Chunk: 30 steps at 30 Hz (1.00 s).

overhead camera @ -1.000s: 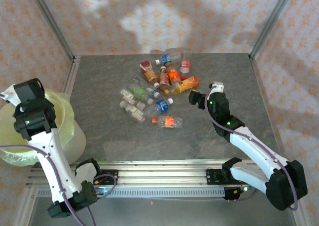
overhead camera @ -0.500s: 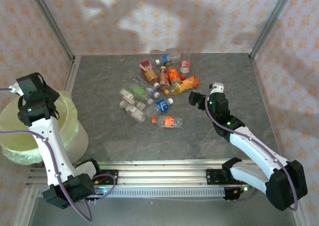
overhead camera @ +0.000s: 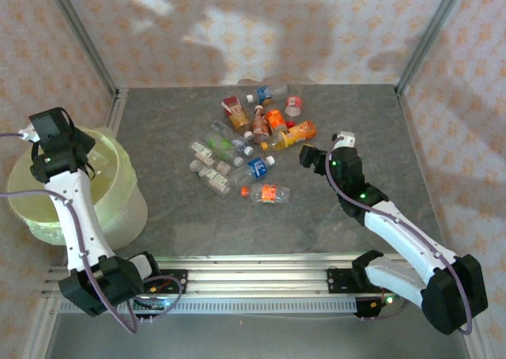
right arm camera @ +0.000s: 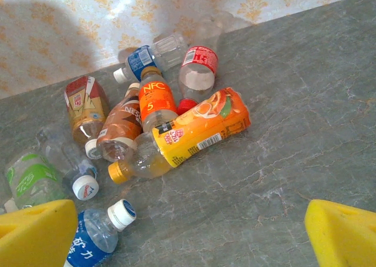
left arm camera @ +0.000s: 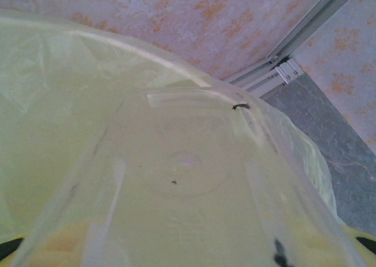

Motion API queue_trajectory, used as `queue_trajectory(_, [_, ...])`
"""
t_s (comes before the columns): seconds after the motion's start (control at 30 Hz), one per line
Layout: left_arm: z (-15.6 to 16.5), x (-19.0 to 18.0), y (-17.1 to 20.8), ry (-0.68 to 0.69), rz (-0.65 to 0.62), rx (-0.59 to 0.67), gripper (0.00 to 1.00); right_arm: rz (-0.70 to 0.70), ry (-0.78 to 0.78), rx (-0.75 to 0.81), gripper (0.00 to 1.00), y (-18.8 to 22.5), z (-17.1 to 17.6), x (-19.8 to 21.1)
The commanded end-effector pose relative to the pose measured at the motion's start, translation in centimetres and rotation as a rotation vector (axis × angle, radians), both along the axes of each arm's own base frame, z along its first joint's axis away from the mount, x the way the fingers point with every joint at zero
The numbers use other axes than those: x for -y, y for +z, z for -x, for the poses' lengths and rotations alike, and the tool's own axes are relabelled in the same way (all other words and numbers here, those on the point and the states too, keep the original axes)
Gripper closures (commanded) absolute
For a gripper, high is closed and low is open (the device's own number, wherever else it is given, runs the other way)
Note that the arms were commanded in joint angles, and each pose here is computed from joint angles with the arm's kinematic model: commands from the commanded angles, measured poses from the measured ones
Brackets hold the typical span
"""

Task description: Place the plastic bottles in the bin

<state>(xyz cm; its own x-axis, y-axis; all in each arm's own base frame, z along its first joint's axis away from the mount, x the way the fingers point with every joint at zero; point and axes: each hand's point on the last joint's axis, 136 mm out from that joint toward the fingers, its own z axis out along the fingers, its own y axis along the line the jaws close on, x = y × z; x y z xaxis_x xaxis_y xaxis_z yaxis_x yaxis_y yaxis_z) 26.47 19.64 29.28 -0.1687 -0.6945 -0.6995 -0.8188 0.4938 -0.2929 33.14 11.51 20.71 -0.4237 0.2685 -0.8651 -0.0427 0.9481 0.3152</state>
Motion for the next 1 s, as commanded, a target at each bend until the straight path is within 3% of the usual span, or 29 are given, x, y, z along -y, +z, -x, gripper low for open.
queue_trajectory(0.0, [-1.6, 0.6, 1.7, -0.039, 0.046, 0.096, 0.40, -0.002, -0.013, -0.003, 0.01, 0.3, -0.1, 0.1])
queue_trajectory(0.57, [-0.8, 1.7, -3.6, -0.007, 0.145, 0.077, 0.25, 0.076, 0.014, -0.043, 0.01, -2.0, 0.3, 0.3])
queue_trajectory(0.83, [0.9, 2.1, -0.6, -0.001, 0.097, 0.081, 0.15, 0.049, 0.042, -0.058, 0.01, -2.7, 0.3, -0.5])
queue_trajectory(0.97, [2.1, 3.8, 1.5, -0.039, 0.098, 0.139, 0.05, 0.029, 0.188, -0.088, 0.01, -3.6, 0.4, -3.1])
